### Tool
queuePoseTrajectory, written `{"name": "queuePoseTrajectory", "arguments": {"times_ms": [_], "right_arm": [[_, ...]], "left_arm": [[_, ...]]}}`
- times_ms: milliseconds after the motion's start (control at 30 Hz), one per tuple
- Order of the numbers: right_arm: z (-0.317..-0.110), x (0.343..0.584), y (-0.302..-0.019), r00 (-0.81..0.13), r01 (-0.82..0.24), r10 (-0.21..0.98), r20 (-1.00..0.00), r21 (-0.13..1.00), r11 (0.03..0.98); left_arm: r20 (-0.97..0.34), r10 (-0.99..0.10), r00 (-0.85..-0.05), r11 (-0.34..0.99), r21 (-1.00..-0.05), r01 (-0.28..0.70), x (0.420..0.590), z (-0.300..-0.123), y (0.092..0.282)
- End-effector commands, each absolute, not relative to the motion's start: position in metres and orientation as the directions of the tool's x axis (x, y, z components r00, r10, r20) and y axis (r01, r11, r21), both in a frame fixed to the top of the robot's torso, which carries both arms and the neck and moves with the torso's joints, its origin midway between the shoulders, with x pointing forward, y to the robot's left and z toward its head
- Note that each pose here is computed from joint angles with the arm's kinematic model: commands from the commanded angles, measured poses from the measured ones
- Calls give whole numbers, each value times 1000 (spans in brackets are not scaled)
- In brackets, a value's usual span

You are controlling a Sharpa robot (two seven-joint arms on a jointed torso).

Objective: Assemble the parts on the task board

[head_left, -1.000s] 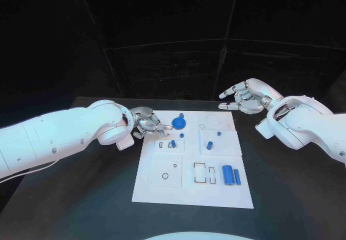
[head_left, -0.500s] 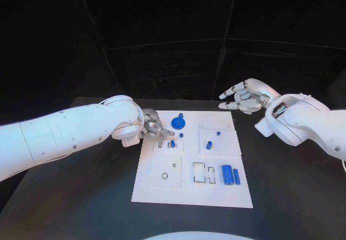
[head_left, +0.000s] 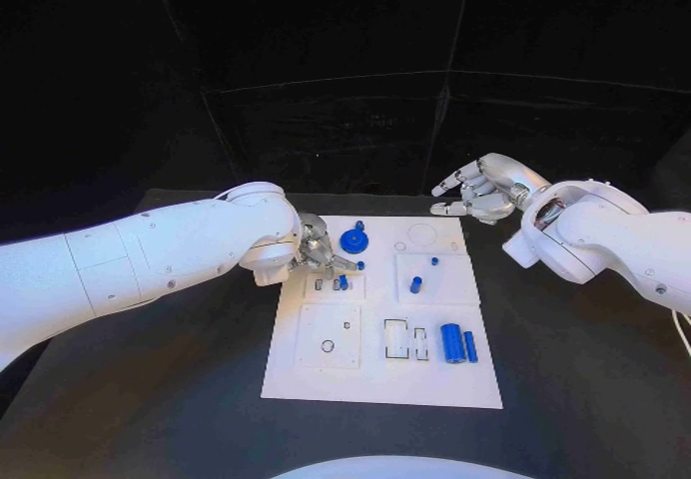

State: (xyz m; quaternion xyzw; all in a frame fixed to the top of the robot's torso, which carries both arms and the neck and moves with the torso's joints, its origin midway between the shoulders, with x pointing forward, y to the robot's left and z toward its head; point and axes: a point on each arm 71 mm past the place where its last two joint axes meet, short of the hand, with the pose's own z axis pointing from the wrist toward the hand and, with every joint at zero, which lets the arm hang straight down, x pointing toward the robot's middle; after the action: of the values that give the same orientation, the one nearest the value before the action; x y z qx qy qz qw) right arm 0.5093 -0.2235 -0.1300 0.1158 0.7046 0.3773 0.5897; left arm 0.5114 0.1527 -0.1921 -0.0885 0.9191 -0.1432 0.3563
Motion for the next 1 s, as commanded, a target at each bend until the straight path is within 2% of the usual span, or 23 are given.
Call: {"name": "queuePoseTrajectory", "arguments": {"times_ms": [33,1000], "right_arm": [[-130,510,-222,-288,-281,592,-753,657,700],[-131,511,-216,-299,-279,581,-757,651,705]], "left_arm": [[-626,-231,-745,955,-294,-49,511,-192,151],[-609,-170,-775,964,-266,-3,509,-194,138]]}}
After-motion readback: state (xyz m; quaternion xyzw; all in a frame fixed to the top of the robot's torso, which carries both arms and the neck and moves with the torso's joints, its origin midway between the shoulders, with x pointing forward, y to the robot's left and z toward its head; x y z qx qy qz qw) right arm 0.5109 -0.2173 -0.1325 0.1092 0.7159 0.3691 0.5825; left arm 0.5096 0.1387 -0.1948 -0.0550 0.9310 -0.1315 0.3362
